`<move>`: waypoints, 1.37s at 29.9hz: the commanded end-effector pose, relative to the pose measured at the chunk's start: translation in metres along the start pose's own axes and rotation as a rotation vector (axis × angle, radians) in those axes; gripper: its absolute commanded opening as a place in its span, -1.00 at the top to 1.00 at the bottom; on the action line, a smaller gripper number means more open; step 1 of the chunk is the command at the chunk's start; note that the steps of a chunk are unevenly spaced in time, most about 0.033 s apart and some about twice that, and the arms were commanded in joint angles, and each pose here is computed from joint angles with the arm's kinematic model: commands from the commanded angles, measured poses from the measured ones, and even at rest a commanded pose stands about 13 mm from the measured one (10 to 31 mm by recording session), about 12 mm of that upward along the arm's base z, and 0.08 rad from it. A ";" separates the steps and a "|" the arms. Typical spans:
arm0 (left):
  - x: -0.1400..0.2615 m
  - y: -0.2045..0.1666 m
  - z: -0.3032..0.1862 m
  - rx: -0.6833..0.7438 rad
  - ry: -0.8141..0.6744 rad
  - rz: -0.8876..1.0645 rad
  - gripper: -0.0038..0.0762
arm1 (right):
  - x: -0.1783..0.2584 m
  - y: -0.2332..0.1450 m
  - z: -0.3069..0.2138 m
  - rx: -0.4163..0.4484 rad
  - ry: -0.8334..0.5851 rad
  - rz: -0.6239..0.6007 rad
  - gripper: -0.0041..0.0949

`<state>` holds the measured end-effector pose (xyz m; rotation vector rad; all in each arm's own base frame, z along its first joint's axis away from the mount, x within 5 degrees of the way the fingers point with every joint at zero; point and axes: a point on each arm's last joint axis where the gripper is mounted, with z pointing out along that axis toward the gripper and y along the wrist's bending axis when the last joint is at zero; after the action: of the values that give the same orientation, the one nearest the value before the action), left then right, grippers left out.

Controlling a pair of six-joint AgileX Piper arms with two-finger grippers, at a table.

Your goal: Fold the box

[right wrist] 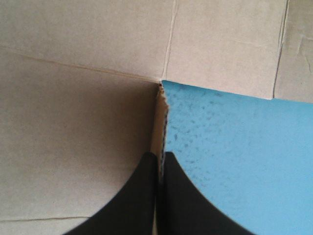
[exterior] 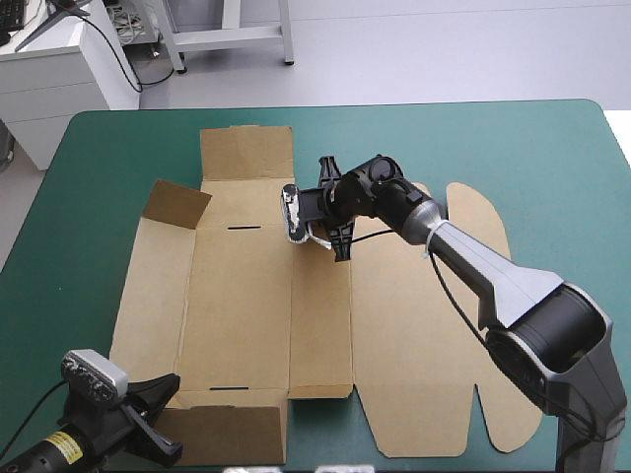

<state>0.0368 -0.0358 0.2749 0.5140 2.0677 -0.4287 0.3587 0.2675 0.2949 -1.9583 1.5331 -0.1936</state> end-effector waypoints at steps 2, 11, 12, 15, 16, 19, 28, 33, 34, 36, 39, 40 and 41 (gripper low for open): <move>-0.012 -0.001 -0.003 0.008 -0.077 -0.021 0.92 | -0.009 -0.021 -0.035 0.167 -0.073 0.014 0.95; -0.012 -0.001 -0.003 0.008 -0.077 -0.021 0.92 | -0.007 -0.019 -0.023 0.152 -0.077 0.141 0.95; -0.012 -0.001 -0.003 0.008 -0.077 -0.021 0.92 | -0.007 -0.018 -0.020 0.144 -0.074 0.148 0.94; -0.012 -0.001 -0.003 0.008 -0.077 -0.021 0.92 | -0.006 -0.017 -0.015 0.136 -0.070 0.151 0.85; -0.012 -0.001 -0.003 0.008 -0.077 -0.021 0.92 | -0.007 -0.017 -0.015 0.140 -0.072 0.151 0.79; -0.012 -0.001 -0.003 0.008 -0.077 -0.021 0.92 | -0.008 -0.020 -0.015 0.173 -0.088 0.151 0.53; -0.012 -0.001 -0.003 0.008 -0.077 -0.021 0.92 | -0.008 -0.025 -0.016 0.218 -0.106 0.150 0.16; -0.012 -0.001 -0.003 0.008 -0.077 -0.021 0.92 | -0.008 -0.029 -0.032 0.249 -0.111 0.145 0.16; -0.012 -0.001 -0.003 0.008 -0.077 -0.021 0.92 | -0.007 -0.030 -0.038 0.257 -0.110 0.146 0.16; -0.012 -0.001 -0.003 0.008 -0.077 -0.021 0.92 | -0.004 -0.033 -0.050 0.287 -0.098 0.126 0.16; -0.012 -0.001 -0.003 0.008 -0.077 -0.021 0.92 | 0.005 -0.039 -0.072 0.338 -0.040 0.073 0.17; -0.012 -0.001 -0.003 0.008 -0.077 -0.021 0.92 | 0.009 -0.041 -0.080 0.354 -0.020 0.068 0.17; -0.012 -0.001 -0.003 0.008 -0.077 -0.021 0.92 | 0.013 -0.043 -0.088 0.371 -0.002 0.072 0.17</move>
<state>0.0368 -0.0358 0.2749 0.5142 2.0680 -0.4288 0.3652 0.2519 0.3280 -1.7298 1.5340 -0.2913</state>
